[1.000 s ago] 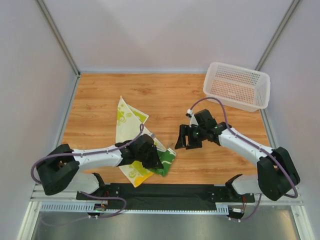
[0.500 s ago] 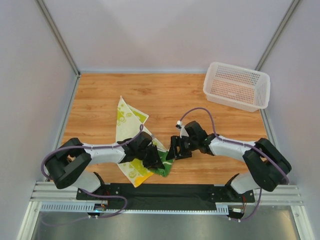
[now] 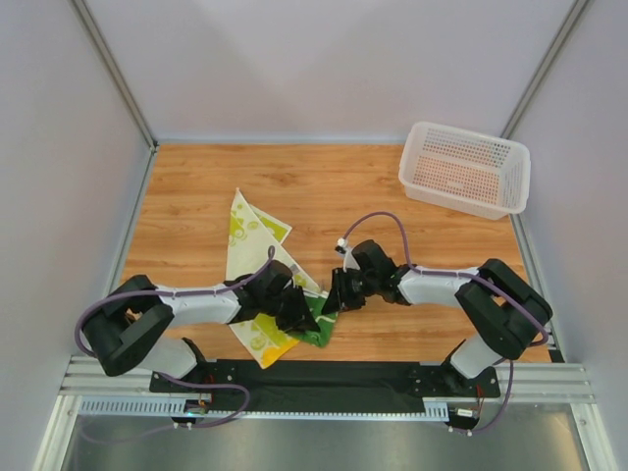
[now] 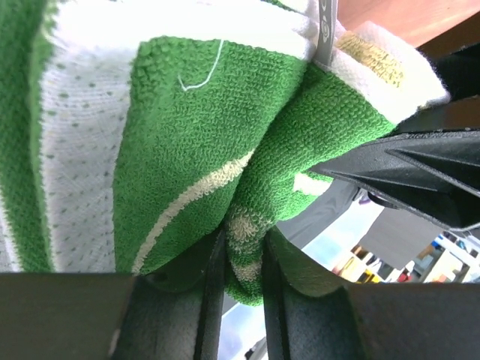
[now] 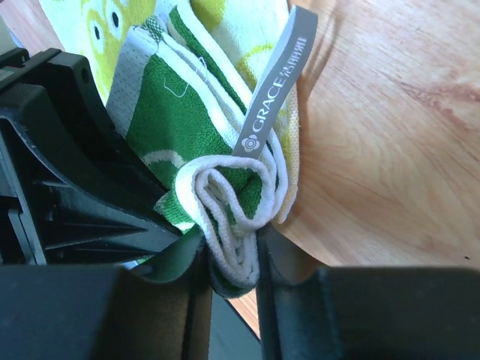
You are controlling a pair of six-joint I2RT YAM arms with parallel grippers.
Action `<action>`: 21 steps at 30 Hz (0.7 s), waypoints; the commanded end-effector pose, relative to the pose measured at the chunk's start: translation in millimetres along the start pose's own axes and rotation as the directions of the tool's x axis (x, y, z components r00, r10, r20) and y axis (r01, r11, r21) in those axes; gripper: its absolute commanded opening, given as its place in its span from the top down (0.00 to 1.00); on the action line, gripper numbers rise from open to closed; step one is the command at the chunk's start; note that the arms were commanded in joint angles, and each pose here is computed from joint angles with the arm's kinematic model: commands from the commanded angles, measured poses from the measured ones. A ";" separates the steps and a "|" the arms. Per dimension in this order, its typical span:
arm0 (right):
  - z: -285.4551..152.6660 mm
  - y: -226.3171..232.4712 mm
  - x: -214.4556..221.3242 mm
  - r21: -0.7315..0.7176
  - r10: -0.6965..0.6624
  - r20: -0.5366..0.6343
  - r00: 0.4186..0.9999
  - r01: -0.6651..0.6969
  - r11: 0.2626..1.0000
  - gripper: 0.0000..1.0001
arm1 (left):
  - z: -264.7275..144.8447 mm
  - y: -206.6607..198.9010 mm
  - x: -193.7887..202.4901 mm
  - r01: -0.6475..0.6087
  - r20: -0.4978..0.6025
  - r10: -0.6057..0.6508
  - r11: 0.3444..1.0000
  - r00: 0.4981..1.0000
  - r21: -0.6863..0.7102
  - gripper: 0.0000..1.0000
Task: Roll the towels
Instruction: Roll the towel
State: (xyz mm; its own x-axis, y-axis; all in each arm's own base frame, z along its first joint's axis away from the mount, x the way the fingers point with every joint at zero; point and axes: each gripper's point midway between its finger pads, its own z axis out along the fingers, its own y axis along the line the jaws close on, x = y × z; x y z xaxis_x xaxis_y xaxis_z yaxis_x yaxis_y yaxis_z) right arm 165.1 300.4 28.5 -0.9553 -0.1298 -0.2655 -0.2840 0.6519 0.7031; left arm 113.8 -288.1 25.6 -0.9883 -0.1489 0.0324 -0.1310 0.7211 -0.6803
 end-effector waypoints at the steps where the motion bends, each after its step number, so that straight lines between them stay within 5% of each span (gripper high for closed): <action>1: 4.5 8.7 -15.6 -0.003 -0.030 0.041 0.999 0.030 1.000 0.80 | -3.6 42.2 4.9 0.017 0.015 -0.015 0.988 1.000 -0.153 0.69; 11: -1.2 -0.3 -28.6 0.151 0.015 0.004 1.000 -0.015 0.988 0.88 | -37.4 59.1 0.8 -0.093 0.107 0.140 0.929 0.984 -0.359 0.66; 21: 3.0 -8.8 -37.3 0.228 0.034 -0.027 0.999 -0.027 0.973 0.91 | -48.4 68.0 17.4 -0.177 0.085 0.243 0.868 0.966 -0.464 0.65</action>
State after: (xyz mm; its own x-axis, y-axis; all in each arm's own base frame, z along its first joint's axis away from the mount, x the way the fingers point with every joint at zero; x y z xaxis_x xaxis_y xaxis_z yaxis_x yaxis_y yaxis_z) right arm 178.1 311.7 33.3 -0.9739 -0.1591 -0.1616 -0.2256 0.7515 0.6199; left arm 114.5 -256.0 36.1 -0.9618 -0.1102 -0.2504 0.0176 0.8885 -0.4586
